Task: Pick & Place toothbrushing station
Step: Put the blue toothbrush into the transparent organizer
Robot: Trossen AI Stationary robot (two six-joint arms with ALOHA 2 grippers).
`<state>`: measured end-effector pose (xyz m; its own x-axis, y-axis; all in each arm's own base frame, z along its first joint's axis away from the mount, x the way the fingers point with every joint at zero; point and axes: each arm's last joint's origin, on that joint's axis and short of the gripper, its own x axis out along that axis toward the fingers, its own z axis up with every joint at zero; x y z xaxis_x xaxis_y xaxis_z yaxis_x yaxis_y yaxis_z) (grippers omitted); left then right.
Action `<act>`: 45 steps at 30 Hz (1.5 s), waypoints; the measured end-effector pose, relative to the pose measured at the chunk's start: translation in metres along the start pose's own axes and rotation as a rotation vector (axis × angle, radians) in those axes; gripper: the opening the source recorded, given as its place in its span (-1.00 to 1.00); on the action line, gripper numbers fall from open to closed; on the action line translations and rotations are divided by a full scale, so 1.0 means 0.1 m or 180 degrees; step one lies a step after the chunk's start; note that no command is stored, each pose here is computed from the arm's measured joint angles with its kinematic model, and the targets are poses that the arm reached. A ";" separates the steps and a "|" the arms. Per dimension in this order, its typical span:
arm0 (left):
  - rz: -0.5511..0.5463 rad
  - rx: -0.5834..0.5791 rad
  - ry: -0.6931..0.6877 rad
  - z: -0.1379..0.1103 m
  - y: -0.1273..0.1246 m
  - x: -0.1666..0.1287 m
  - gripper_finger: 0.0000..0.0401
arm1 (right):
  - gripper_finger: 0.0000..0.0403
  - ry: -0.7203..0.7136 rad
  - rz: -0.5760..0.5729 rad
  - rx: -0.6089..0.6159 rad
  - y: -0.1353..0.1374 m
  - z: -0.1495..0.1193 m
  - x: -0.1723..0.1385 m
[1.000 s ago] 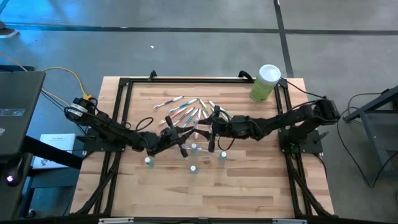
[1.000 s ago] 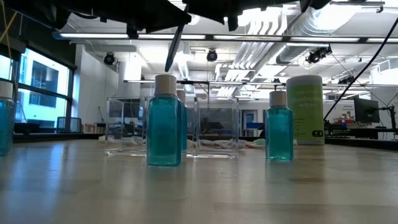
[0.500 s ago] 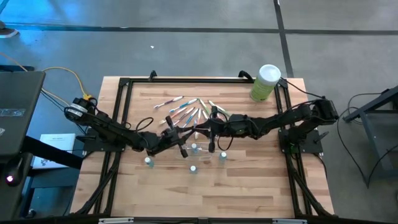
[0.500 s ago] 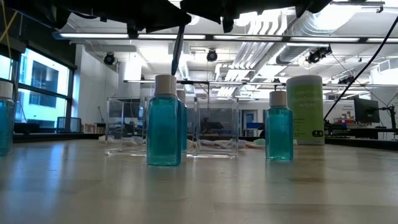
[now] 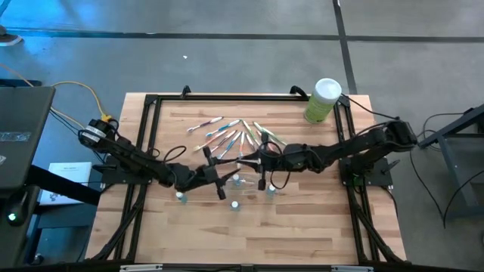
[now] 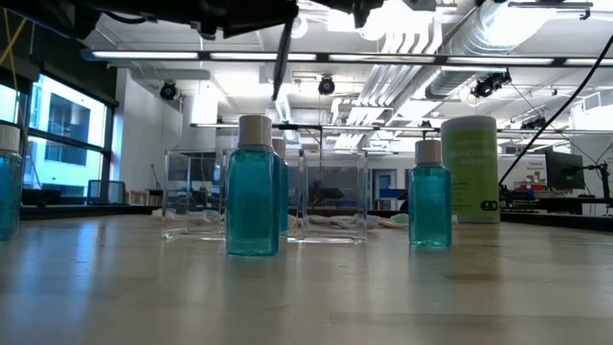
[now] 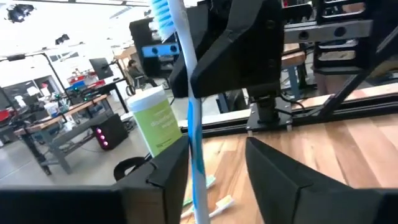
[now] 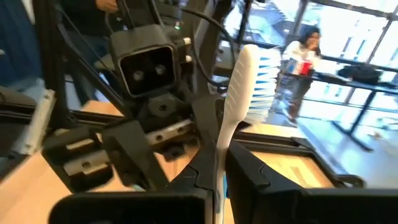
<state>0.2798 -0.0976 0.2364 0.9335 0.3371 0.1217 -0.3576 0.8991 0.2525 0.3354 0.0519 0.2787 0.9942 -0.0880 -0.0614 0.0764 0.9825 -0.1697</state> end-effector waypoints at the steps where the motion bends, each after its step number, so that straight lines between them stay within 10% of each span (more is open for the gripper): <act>1: 0.0006 0.0002 0.0011 0.00 -0.01 -0.01 -0.18 | -0.96 0.0044 -0.0058 -0.0046 0.02 0.01 -0.03; 18: 0.0646 0.0113 0.0348 0.09 -0.23 -0.35 -0.05 | -0.95 0.0695 -0.0552 -0.0118 0.49 0.01 -0.43; 45: 0.0745 0.0036 0.0378 0.10 -0.24 -0.38 -0.05 | -0.96 0.0431 0.0053 0.0570 0.41 -0.68 -0.22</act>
<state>0.2526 -0.1351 0.2351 0.8215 0.5665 0.0647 -0.5637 0.7899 0.2415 0.3116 0.0826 0.2060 0.9772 -0.0810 -0.1962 0.0844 0.9964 0.0092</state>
